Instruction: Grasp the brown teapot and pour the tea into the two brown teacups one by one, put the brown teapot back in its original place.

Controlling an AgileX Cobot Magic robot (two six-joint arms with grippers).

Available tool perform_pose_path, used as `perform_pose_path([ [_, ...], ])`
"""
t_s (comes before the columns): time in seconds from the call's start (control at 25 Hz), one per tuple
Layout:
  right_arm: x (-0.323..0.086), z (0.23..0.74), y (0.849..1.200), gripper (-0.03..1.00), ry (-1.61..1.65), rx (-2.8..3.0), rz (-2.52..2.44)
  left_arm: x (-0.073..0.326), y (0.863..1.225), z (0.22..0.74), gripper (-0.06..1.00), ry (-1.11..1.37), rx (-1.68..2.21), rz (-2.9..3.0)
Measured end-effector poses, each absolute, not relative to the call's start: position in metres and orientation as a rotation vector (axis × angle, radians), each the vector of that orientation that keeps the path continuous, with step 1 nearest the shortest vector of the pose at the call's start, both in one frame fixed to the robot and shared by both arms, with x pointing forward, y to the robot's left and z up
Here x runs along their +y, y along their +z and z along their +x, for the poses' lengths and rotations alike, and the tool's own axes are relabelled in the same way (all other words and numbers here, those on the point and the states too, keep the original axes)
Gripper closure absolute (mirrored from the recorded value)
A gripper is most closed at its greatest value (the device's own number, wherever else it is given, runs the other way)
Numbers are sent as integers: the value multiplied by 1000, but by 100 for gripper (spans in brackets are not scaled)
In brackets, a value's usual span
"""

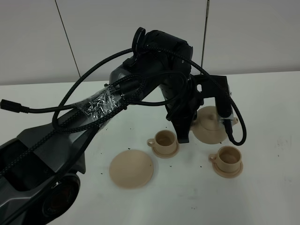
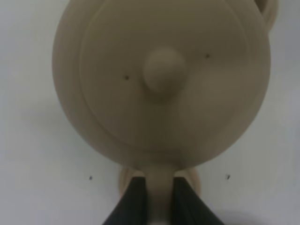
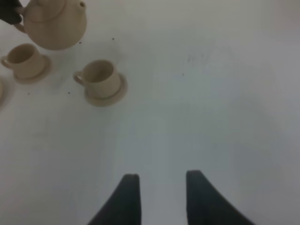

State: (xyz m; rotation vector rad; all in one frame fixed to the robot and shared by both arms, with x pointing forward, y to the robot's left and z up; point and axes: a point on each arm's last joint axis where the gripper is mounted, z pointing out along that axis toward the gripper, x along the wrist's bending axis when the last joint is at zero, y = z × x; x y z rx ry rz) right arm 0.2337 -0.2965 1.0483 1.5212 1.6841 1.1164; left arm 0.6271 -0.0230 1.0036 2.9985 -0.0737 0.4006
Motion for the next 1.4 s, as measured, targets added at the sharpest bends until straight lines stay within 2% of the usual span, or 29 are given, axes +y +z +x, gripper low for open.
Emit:
perform_pose_path([
  [0.96, -297, 234, 1048, 73, 1117, 1684, 1521, -32, 1008, 620, 78, 643, -162, 3110],
  [1.4, -297, 234, 1048, 73, 1117, 1684, 1521, -32, 1008, 620, 78, 661, -263, 3122],
])
